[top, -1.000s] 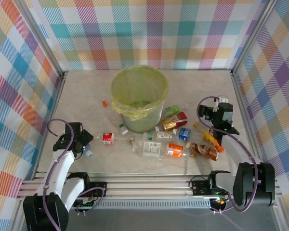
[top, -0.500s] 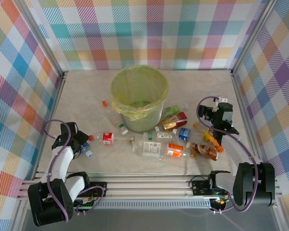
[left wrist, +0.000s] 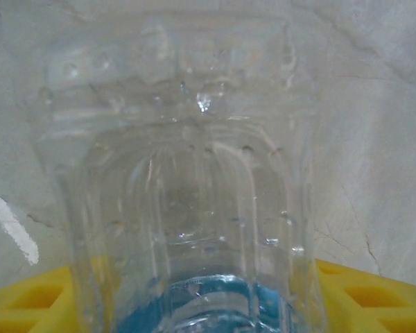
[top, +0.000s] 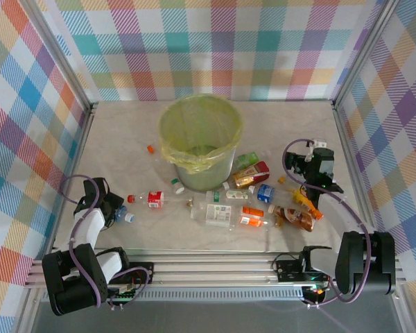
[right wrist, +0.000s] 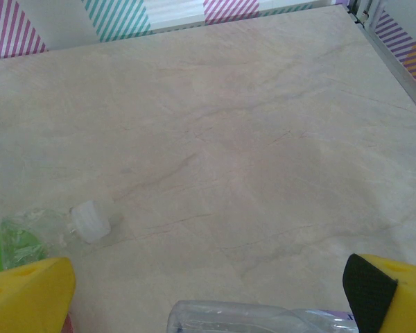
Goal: Put the plastic bottles in the bin
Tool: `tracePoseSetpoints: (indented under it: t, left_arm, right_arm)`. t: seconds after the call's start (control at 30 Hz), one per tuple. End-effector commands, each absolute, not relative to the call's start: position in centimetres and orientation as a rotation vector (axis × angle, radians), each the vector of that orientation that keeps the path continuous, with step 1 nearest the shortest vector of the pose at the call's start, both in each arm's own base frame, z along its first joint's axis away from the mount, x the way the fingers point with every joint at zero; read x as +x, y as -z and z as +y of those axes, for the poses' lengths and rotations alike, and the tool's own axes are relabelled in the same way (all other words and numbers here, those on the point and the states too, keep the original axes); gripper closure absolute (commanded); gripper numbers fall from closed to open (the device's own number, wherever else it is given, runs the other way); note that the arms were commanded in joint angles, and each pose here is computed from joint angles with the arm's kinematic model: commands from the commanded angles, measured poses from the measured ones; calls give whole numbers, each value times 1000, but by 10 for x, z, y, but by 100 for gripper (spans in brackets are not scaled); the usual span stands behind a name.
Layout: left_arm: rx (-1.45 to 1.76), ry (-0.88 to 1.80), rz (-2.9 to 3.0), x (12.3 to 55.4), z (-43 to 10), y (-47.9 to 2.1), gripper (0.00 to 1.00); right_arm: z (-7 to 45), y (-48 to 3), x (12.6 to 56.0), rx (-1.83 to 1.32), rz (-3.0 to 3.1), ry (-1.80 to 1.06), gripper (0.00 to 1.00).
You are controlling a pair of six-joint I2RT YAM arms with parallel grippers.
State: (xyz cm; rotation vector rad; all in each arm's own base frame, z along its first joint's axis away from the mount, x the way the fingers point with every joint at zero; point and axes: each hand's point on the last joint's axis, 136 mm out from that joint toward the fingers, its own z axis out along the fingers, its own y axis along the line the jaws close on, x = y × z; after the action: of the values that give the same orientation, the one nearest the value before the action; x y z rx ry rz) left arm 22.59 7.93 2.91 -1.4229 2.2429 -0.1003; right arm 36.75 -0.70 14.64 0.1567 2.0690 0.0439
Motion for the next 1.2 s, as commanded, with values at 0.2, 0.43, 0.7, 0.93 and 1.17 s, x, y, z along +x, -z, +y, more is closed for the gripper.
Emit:
tracePoseSetpoints:
  t: [0.2, 0.43, 0.7, 0.93, 1.17]
  left_arm:
    - [-1396, 54, 2143, 215, 89, -71, 49]
    - [-1216, 201, 2057, 230, 76, -145, 52]
    - [-925, 465, 1939, 274, 35, -261, 56]
    - [-565, 566, 1922, 315, -41, -347, 58]
    - [-141, 606, 1969, 367, -160, -401, 59]
  right_arm:
    - [-1, -159, 376, 130, 2038, -63, 0]
    - [1, -158, 378, 126, 2044, -70, 0]
    - [0, -160, 377, 128, 2037, -66, 0]
    - [0, -161, 376, 131, 2036, -62, 0]
    - [-1, -159, 377, 132, 2037, -55, 0]
